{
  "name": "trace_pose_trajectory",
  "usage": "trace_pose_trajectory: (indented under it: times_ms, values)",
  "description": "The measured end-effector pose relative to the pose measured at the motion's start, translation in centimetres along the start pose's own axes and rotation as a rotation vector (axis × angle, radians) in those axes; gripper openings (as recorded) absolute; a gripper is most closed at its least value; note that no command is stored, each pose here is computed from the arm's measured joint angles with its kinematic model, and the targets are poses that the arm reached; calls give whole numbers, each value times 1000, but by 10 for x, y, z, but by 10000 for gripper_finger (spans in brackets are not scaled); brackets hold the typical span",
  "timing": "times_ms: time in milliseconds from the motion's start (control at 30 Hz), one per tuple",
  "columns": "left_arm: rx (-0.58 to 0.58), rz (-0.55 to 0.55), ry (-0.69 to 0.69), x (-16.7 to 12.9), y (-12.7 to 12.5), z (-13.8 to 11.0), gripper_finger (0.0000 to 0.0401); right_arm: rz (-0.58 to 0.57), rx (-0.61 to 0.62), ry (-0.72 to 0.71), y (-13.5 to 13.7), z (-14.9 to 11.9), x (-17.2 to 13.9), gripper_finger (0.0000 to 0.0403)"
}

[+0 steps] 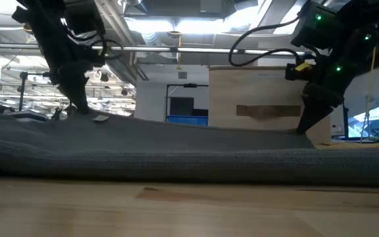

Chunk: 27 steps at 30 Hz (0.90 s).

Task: Fold towel
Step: Fold the gray towel

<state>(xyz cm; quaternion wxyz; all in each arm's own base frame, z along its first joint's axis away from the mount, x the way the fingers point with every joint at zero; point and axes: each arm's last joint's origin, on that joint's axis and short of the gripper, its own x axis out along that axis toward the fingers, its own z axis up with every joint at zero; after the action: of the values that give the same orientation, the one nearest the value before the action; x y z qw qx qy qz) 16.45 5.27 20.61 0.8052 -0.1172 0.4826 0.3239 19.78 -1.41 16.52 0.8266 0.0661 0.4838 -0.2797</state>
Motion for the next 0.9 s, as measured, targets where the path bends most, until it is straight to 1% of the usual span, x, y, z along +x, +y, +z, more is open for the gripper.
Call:
trace_pose_trajectory:
  times_ms: [233,400,567,667,767,900]
  values:
    - [7,15,15,20,-4,-9,7,-24,-12,14,1,-3,6,3]
    - [7,83,-9,21,-2,-8,21,-78,-13,-13,2,-1,11,13]
    - [-2,87,-12,21,-2,-8,25,-99,-26,9,5,-2,18,15]
    - [0,87,-13,21,-2,-8,30,-125,-15,-14,6,-1,22,17]
    - [-3,89,-14,21,-2,-8,56,-130,-3,-42,7,2,21,35]
    - [-9,91,-5,17,-1,-5,114,-142,-33,-10,5,7,14,91]
